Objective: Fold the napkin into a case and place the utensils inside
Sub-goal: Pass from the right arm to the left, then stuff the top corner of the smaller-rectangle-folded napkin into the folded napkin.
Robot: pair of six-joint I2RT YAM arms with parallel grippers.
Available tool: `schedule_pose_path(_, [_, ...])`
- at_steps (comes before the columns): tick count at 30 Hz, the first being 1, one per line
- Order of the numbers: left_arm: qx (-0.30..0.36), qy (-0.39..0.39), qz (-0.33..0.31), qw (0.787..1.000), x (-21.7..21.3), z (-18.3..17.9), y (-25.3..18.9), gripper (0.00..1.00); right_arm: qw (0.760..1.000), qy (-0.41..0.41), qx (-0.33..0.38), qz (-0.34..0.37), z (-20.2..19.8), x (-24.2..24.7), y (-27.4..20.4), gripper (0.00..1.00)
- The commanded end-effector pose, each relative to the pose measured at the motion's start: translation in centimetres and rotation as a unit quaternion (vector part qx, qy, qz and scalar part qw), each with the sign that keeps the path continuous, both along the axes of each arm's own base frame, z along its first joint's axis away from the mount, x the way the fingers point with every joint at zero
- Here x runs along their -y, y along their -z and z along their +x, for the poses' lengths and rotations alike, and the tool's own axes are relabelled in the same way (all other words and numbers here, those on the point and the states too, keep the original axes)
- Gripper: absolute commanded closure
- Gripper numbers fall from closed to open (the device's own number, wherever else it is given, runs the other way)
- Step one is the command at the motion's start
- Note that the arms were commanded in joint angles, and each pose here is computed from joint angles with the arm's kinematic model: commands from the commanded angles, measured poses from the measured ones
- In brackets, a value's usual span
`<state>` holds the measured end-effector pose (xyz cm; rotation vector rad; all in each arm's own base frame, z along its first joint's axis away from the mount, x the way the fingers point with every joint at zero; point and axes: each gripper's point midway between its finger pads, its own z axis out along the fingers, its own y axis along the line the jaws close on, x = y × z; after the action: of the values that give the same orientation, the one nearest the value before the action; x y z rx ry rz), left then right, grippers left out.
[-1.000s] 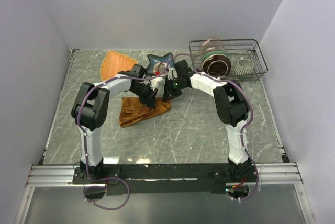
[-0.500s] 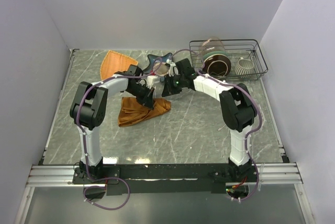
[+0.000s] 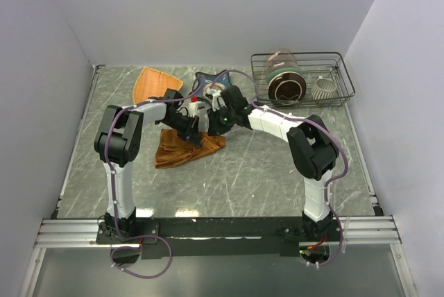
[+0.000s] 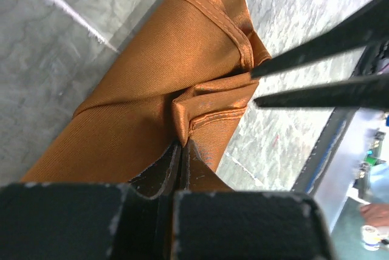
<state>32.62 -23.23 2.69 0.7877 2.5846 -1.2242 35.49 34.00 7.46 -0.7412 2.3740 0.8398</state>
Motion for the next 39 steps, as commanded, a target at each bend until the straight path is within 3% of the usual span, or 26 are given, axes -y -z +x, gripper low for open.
schedule_pose_path(1, [-0.042,-0.016,-0.015,0.999,0.1,-1.0,0.2,0.99,0.997,-0.020,0.080,-0.005,0.7,-0.8,-2.8,0.78])
schedule_pose_path(13, [-0.063,-0.032,-0.021,0.997,-0.2,-0.6,0.7,0.99,0.989,-0.026,0.112,-0.088,1.0,-1.3,0.5,0.72])
schedule_pose_path(25, [-0.065,-0.036,-0.020,0.997,-0.3,-0.1,0.9,0.99,0.987,-0.034,0.094,-0.125,0.8,-1.1,3.3,0.62])
schedule_pose_path(30, [-0.071,-0.043,-0.021,0.996,-0.5,0.1,1.0,0.99,0.986,-0.033,0.100,-0.130,1.2,-1.1,3.4,0.78])
schedule_pose_path(32, [-0.074,-0.044,-0.021,0.996,-0.5,0.1,1.0,0.99,0.986,-0.034,0.103,-0.128,1.3,-1.1,3.0,0.89])
schedule_pose_path(33, [-0.074,-0.045,-0.021,0.996,-0.6,0.1,1.1,0.99,0.986,-0.036,0.106,-0.127,1.4,-1.1,2.8,0.99])
schedule_pose_path(39, [-0.072,-0.044,-0.022,0.996,-0.6,0.2,0.9,0.99,0.986,-0.037,0.123,-0.104,1.6,-1.4,0.0,1.00])
